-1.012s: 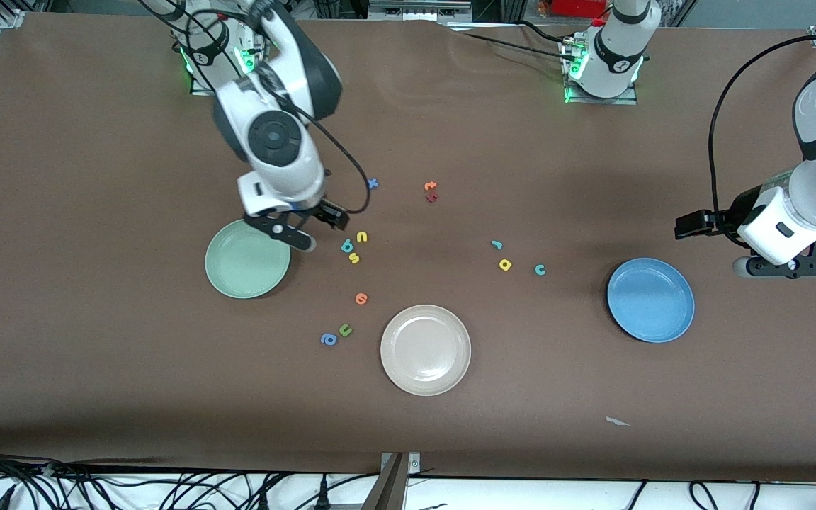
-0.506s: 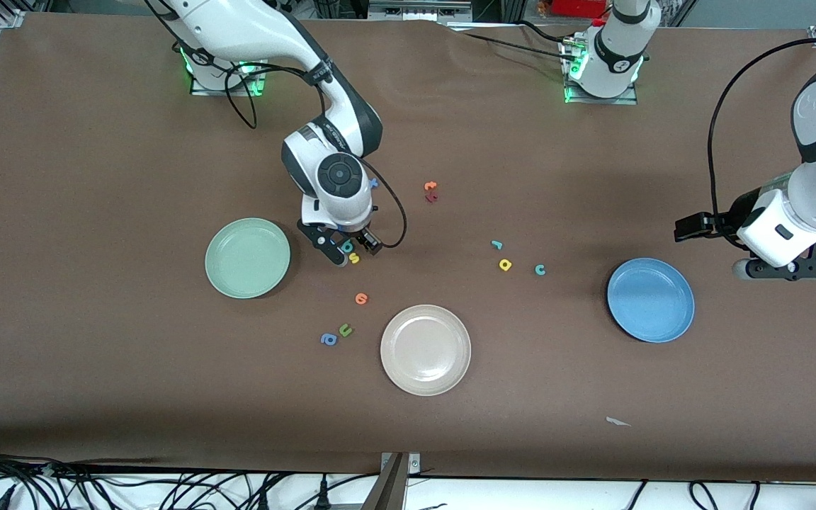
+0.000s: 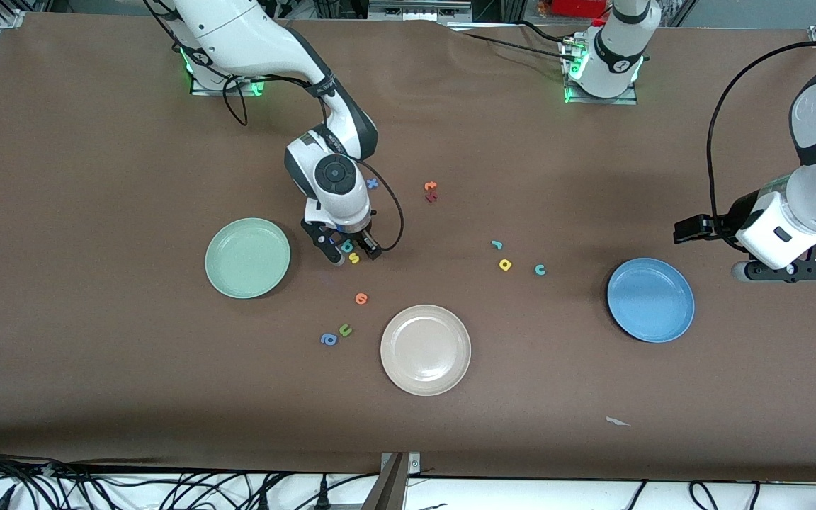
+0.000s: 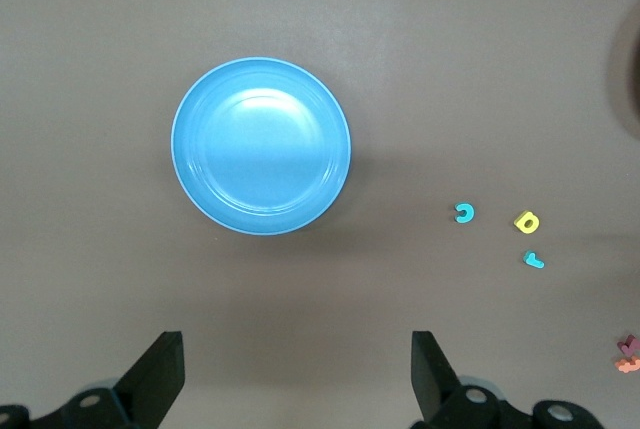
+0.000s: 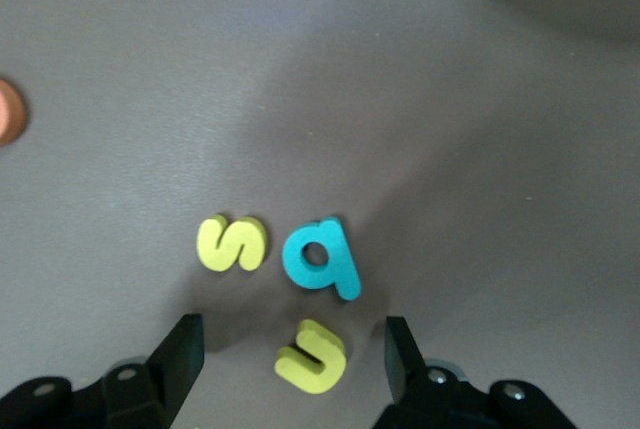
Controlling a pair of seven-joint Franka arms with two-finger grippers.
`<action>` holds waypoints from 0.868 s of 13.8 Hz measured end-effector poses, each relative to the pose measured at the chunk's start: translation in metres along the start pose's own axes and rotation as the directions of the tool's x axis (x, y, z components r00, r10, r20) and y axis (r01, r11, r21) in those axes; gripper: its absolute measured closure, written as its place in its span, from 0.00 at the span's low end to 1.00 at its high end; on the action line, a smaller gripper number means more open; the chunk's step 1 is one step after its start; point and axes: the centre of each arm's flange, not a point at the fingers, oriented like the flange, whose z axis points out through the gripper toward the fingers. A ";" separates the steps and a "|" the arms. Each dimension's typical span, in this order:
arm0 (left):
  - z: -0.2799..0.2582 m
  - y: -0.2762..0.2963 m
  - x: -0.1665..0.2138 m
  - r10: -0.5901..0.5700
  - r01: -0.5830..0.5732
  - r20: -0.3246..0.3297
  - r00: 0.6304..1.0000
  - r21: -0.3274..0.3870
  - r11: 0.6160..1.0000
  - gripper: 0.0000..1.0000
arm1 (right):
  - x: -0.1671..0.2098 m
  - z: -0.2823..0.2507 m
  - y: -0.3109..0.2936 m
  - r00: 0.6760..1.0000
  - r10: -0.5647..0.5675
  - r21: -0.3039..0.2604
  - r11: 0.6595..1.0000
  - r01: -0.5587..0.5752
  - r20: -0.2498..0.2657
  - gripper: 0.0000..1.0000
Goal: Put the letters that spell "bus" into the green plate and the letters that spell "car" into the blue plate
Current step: 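Reach the right gripper down to the yellow u beside the green plate, then carry the yellow u into the green plate while the left gripper reaches the cyan c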
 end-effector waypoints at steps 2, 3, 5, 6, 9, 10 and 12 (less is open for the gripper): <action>0.002 0.000 0.001 0.000 0.000 0.002 1.000 0.000 1.000 0.00 | -0.002 0.002 0.002 1.000 -0.002 -0.002 1.000 0.002 0.000 0.21; 0.003 0.000 0.002 0.000 0.000 -0.001 1.000 0.000 1.000 0.00 | -0.005 0.002 0.002 1.000 -0.007 -0.001 1.000 0.007 0.000 0.22; 0.007 0.000 0.007 0.000 0.000 -0.009 1.000 -0.001 1.000 0.00 | -0.012 0.001 0.001 1.000 -0.013 0.002 1.000 0.013 0.000 0.27; 0.010 0.000 0.008 -0.001 0.001 -0.009 1.000 -0.001 1.000 0.00 | -0.014 0.001 0.001 1.000 -0.015 0.003 1.000 0.015 0.000 0.31; 0.016 -0.001 0.014 -0.002 0.002 -0.017 1.000 -0.003 1.000 0.00 | -0.014 0.000 0.001 1.000 -0.015 0.007 1.000 0.015 0.000 0.37; 0.020 -0.001 0.016 -0.002 0.002 -0.017 1.000 -0.003 1.000 0.00 | -0.014 0.000 0.001 1.000 -0.014 0.007 1.000 0.014 0.000 0.36; 0.027 -0.001 0.021 -0.003 0.003 -0.017 1.000 -0.003 1.000 0.00 | -0.013 0.000 0.001 1.000 -0.014 0.007 1.000 0.014 -0.001 0.36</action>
